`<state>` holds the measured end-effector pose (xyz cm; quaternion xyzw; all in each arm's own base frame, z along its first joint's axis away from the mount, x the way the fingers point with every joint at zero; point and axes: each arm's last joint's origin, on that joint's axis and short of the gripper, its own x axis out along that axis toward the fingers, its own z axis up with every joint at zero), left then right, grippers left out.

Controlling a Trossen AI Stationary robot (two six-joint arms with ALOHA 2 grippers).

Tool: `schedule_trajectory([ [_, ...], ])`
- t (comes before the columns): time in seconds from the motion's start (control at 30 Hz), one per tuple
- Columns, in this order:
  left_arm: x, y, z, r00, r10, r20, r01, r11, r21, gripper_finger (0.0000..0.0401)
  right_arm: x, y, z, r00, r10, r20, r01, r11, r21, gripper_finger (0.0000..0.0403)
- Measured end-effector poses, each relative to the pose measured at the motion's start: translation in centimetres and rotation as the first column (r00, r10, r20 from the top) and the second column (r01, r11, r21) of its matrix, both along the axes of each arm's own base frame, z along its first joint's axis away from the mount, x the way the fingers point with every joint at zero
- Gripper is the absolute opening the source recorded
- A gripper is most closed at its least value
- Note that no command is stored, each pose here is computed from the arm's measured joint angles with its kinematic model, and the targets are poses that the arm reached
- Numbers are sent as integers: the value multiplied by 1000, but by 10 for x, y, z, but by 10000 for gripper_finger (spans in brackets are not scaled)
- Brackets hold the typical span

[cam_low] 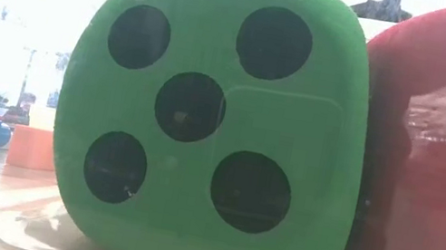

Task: Pick & Place Toys
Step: Put the green game piece into the white bin

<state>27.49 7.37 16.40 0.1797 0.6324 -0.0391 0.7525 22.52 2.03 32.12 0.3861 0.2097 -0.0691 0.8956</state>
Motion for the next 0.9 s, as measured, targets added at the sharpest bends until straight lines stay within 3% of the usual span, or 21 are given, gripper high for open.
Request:
schedule_trajectory([
  [0.27,1,3,-7,1000,20,22,-22,996,82,253,0,2,0,1000,-30,2,30,999,17,337],
  [0.57,-1,1,-11,993,-115,3,114,990,78,253,0,4,1,999,-30,10,30,999,25,337],
  [0.9,-2,0,-16,993,-121,8,120,991,56,253,0,5,1,999,-35,9,35,999,32,337],
])
